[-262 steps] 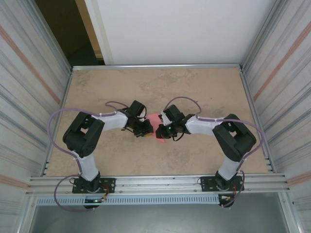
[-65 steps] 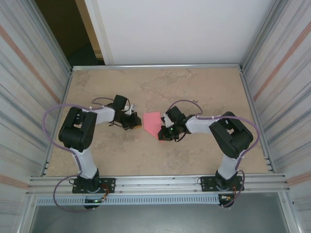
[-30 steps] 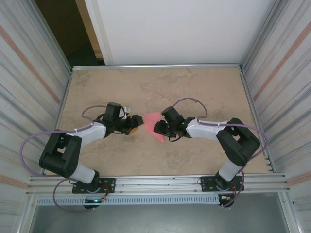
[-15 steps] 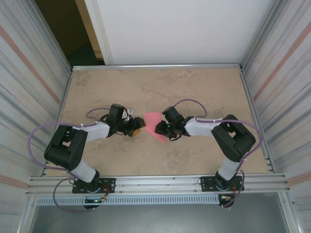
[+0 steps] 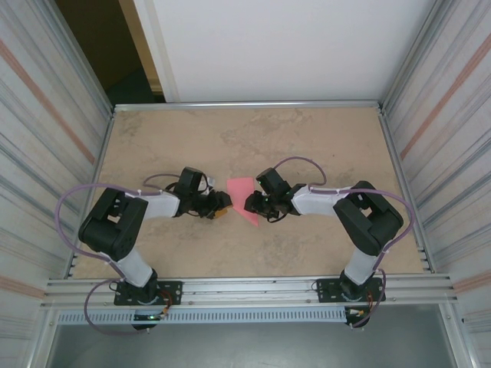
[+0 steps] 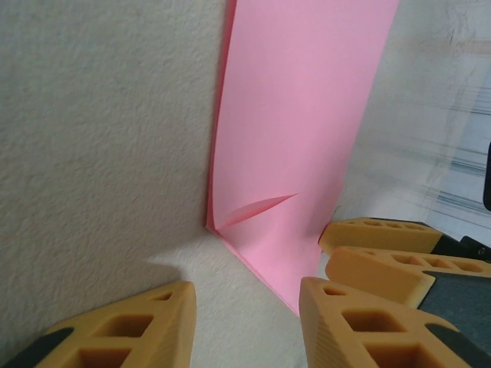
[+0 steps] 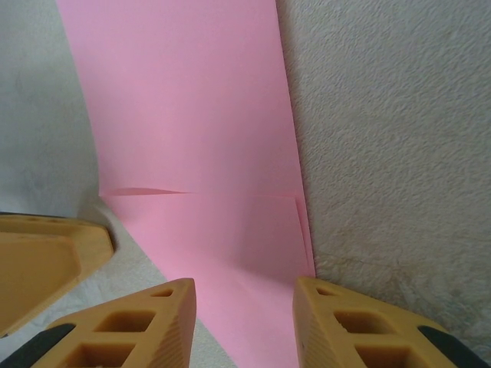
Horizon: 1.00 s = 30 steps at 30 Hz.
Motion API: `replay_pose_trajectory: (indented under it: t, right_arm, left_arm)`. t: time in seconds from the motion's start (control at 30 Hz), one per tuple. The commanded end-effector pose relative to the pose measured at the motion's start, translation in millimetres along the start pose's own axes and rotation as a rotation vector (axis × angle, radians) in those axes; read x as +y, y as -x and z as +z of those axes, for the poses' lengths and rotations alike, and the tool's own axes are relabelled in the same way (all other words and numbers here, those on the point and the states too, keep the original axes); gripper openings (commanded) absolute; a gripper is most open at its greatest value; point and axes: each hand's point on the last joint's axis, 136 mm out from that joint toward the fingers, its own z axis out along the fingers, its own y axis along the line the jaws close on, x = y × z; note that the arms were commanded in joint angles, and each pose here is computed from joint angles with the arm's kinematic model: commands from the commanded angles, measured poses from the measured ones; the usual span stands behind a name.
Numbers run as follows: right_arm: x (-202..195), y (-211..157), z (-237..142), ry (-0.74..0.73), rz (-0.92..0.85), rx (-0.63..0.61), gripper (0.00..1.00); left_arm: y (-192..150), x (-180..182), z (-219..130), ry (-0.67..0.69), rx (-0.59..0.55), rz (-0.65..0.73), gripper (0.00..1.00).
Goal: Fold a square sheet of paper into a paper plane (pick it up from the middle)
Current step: Third fold the triangle at the center of the table, then fourth fold the wing at the center of the table.
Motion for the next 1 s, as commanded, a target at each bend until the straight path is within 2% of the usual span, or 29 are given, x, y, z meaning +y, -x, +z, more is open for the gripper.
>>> replay_pose_trajectory:
  t: [0.0, 0.3, 0.63, 0.97]
  right_arm:
    - [-1, 2, 4, -0.012, 0.011, 0.009, 0.37]
    - [-3, 1, 5, -0.016, 0.008, 0.014, 0.36]
    - [-2, 0, 5, -0.014, 0.004, 0.014, 0.36]
    - [-3, 0, 5, -0.015, 0.003, 0.016, 0.35]
  left_arm:
    - [4, -12, 3, -0.034, 0.007, 0.022, 0.41]
    - [6, -14, 7, -0.036, 0.020, 0.021, 0.38]
    - [7, -9, 9, -0.010, 0.024, 0.002, 0.41]
    - [9, -24, 10, -0.068, 0.042, 0.019, 0.41]
